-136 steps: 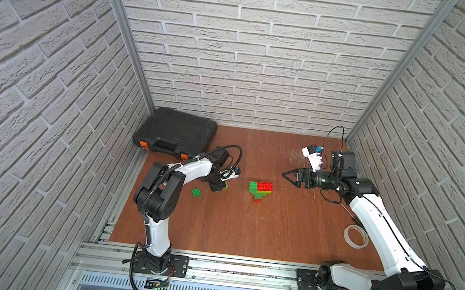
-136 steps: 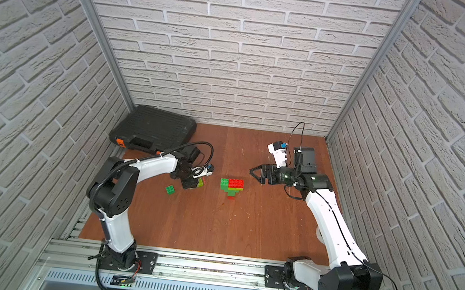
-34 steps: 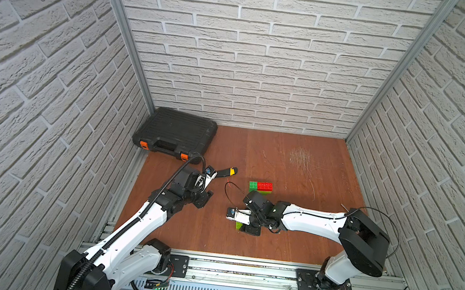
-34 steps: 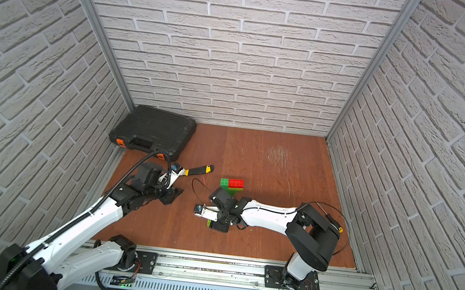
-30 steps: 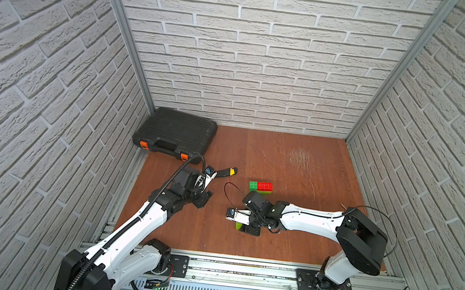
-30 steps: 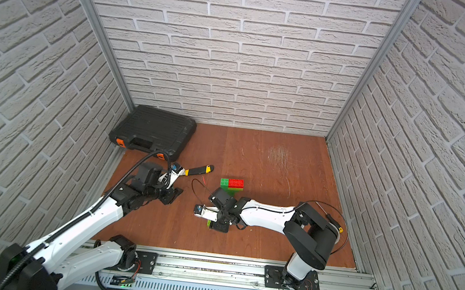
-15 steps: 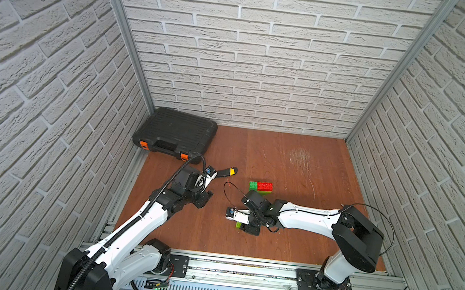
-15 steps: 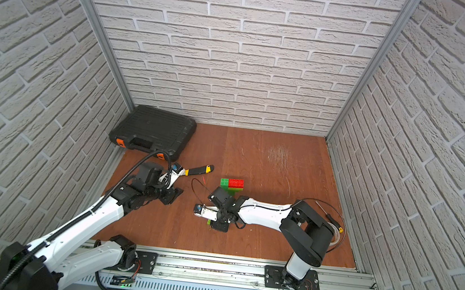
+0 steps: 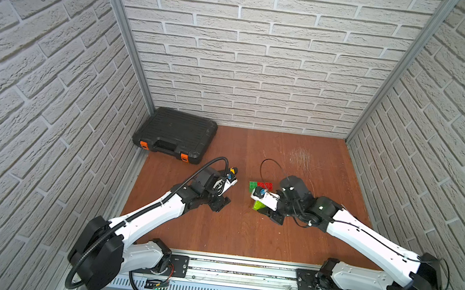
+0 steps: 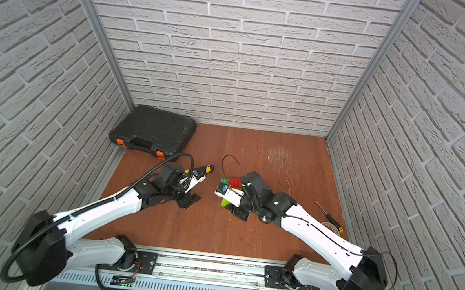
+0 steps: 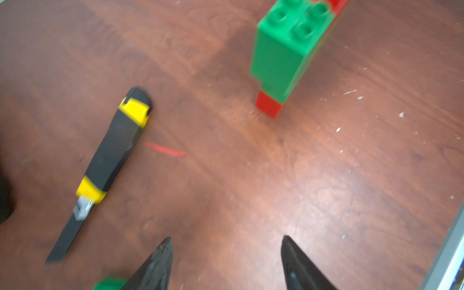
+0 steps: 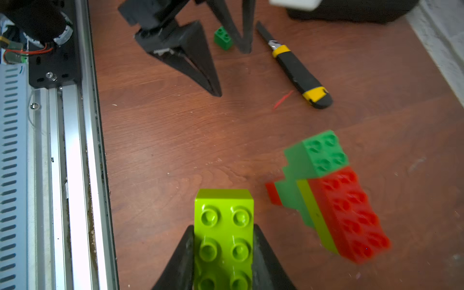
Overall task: Assemble a spoon with lego
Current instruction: Adjust the lego brick at the center of the board.
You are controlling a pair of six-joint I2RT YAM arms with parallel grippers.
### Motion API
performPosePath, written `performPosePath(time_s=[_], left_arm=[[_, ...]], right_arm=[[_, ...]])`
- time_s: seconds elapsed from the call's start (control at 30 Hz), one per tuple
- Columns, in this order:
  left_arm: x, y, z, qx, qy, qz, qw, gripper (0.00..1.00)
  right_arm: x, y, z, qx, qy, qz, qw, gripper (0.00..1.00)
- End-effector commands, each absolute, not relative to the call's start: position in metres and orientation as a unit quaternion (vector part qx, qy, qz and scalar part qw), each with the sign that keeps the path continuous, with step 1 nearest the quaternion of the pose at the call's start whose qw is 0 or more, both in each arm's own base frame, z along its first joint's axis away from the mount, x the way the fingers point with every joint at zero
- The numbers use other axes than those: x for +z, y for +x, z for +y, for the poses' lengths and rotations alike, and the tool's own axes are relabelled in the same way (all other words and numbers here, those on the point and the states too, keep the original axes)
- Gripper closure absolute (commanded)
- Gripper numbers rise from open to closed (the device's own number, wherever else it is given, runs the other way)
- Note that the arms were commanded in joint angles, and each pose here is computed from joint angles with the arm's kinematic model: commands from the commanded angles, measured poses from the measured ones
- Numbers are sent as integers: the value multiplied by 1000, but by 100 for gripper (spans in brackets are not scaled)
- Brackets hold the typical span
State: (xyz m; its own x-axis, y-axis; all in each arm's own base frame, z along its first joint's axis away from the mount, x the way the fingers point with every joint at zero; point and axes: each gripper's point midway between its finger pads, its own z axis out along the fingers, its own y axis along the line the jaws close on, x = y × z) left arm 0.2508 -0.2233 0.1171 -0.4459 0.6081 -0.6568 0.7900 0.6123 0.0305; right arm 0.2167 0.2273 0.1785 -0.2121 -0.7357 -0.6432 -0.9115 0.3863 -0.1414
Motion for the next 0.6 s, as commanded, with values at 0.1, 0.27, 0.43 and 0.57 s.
performPosePath(time_s=[0.1,0.27,0.43,0.57], left_arm=[[141,285,-268,-167,426,805,378,28],[145,291,-292,-200,442,789,376,27],[145,295,-304,-209,453,783,371,27],[142,301,-305,-200,451,788,369,27]], right_arm=[[193,211,177,104,-519,791,307,84],[201,220,167,100,-501,798,318,85],[204,225,166,104,-497,800,320,85],[204,226,168,109,-500,798,317,85]])
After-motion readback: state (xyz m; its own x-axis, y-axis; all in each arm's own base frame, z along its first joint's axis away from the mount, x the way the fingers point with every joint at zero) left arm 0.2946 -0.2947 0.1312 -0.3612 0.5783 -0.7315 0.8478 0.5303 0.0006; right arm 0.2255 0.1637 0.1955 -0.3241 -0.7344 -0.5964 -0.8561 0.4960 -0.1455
